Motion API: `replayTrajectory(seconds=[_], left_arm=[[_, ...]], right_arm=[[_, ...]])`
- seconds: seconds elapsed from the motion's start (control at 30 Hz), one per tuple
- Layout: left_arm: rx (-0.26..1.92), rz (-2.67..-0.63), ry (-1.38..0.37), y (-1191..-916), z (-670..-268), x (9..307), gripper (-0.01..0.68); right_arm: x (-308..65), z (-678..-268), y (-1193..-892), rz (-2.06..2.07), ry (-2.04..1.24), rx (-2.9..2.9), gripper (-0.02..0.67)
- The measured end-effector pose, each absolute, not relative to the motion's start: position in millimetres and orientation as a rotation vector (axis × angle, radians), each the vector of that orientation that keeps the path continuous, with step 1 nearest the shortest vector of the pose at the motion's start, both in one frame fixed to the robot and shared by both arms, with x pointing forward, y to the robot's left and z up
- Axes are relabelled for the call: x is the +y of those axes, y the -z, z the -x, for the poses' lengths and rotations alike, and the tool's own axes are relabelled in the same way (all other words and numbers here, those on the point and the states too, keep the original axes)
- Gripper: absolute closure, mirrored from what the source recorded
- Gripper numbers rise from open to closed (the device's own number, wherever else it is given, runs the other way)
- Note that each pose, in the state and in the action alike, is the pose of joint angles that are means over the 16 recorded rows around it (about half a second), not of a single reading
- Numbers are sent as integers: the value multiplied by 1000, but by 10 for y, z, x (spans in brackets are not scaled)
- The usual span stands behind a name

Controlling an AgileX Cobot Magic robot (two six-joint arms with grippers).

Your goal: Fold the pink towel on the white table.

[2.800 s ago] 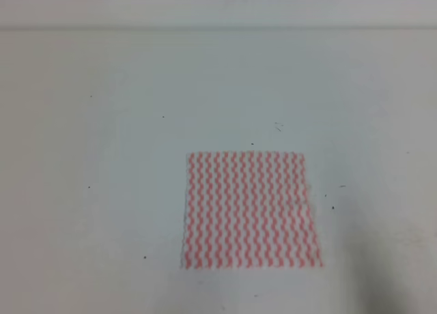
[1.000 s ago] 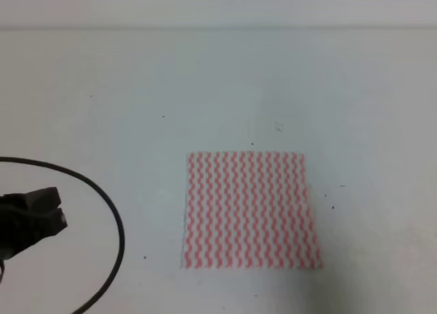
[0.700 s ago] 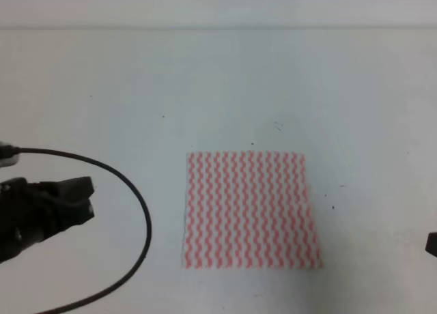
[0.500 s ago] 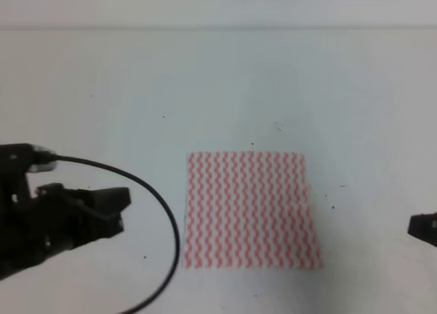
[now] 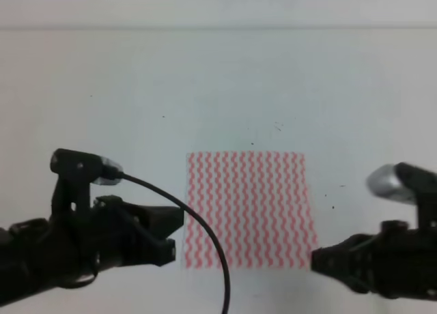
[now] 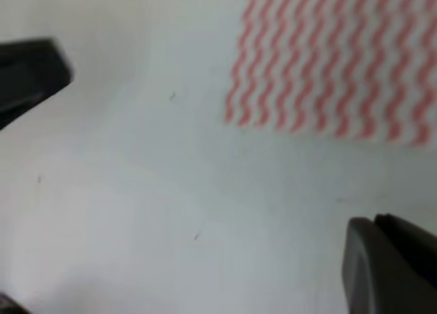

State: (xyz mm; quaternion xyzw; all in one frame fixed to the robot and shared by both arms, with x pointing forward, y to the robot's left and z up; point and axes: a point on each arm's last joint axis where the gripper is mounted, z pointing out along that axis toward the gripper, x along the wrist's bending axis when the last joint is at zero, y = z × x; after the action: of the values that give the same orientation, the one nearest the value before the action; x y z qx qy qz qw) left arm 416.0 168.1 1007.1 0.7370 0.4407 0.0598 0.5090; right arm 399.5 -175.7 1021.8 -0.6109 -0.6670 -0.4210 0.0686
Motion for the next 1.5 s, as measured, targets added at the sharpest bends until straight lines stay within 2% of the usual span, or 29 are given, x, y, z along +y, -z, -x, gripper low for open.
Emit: replayTrajectory(seconds=[0.23, 0.43, 0.77, 1.0, 1.5], left_arm=[[1035, -1822, -151, -10056, -4090, 1586, 677], [1024, -1841, -160, -10048, -4065, 1556, 677], [1019, -1848, -164, -10044, -4064, 1555, 676], [1017, -1850, -164, -10040, -4065, 1553, 676], [1017, -1851, -167, -10040, -4066, 1555, 677]], right_arm=[[-1533, -4055, -10098, 1798, 1175, -2095, 663], [-1531, -4175, -9986, 1852, 1100, -2136, 621], [-1629, -4342, -9795, 2048, 978, -2026, 414], [-1630, -4419, -9654, 2138, 909, -1938, 313], [-1603, -4495, -9440, 2195, 820, -1901, 308]])
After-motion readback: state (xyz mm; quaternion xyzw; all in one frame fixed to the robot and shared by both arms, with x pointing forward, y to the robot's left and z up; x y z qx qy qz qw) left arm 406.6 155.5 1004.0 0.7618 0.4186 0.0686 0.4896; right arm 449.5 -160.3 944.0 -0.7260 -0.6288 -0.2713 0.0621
